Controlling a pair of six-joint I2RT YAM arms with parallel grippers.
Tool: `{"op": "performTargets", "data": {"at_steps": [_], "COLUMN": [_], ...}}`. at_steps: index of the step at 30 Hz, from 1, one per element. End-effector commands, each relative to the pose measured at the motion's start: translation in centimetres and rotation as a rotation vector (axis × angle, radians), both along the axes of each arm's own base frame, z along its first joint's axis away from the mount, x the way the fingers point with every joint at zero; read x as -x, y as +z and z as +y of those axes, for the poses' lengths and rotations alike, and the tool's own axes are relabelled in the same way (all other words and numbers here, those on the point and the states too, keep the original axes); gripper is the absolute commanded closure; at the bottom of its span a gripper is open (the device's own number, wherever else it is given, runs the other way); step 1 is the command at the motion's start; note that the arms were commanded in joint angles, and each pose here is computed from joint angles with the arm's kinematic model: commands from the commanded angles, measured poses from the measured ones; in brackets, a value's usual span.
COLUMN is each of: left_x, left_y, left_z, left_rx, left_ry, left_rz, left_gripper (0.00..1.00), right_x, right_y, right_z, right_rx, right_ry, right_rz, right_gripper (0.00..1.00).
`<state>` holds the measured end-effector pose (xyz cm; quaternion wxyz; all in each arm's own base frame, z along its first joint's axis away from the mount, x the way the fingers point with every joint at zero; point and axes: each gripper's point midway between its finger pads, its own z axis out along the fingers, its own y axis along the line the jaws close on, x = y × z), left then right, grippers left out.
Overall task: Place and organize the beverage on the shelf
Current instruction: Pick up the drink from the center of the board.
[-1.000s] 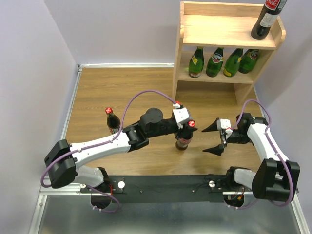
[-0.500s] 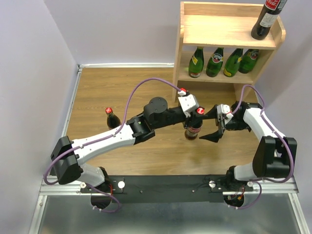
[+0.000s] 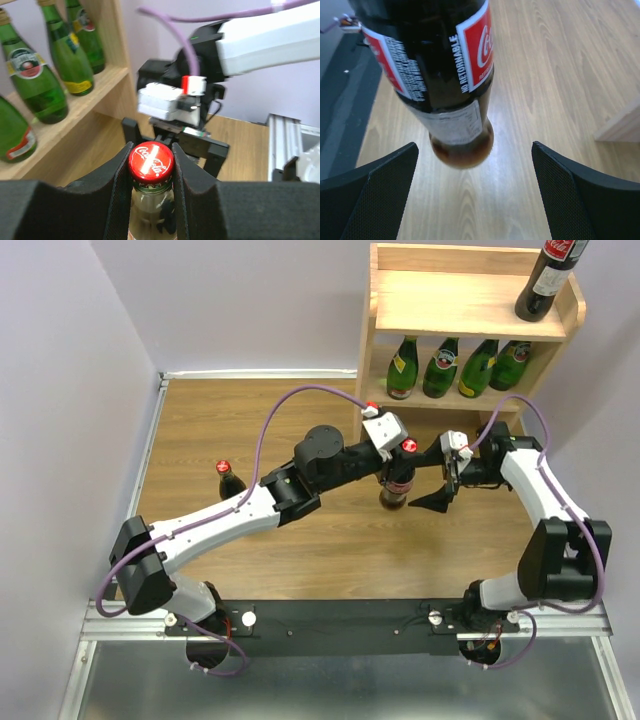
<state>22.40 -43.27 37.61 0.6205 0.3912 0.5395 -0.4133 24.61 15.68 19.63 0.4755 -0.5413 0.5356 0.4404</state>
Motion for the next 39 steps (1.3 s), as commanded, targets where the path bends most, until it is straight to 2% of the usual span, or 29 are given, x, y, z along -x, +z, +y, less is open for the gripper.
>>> {"op": "performTargets", "data": {"at_steps": [1, 4, 6, 7, 8, 10, 11, 26, 30, 39], "left_x": [-1.3, -1.8, -2.1, -2.2, -2.2, -2.5, -2.5, -3.4, -3.4, -3.6], "left_y": [9.5, 10.4, 10.7, 10.8, 11.1, 11.4, 11.6, 15.2, 16.0, 17.3], "left_z": [2.6, 3.1, 3.4, 3.5, 3.6, 3.9, 4.1, 6.4, 6.7, 7.1], "left_rx": [0.239, 0.256, 0.262, 0.266, 0.271, 0.279, 0.285, 0.425, 0.459, 0.498], "left_ry": [0.095, 0.108, 0.116, 0.114, 0.115, 0.128, 0.13, 0.212, 0.216, 0.236], "left_rz": [-0.128, -0.136, -0.137, -0.136, -0.138, -0.136, -0.137, -0.128, -0.124, -0.119], "left_gripper": [1.0, 1.0, 1.0, 1.0, 1.0, 1.0, 1.0, 1.0, 1.0, 1.0], "right_x": [-1.9, -2.2, -2.6, -3.2, -3.2, -4.5, -4.3, -4.7, -5.1, -5.6], "right_y": [0.9, 1.5, 2.2, 2.3, 2.4, 3.6, 3.2, 8.7, 9.7, 11.7], "right_z": [-0.3, 0.1, 0.1, 1.0, 1.3, 2.3, 2.6, 6.6, 6.9, 7.5], "right_rx": [0.066, 0.08, 0.084, 0.105, 0.111, 0.142, 0.14, -0.046, -0.112, -0.181], "right_ry": [-0.059, -0.063, -0.099, -0.094, -0.12, -0.175, -0.193, -0.266, -0.311, -0.322], "right_rz": [-0.074, -0.116, -0.089, -0.145, -0.1, -0.201, -0.169, -0.194, -0.157, -0.193], "right_gripper": [0.0, 0.0, 0.0, 0.0, 0.0, 0.0, 0.0, 0.0, 0.0, 0.03]}}
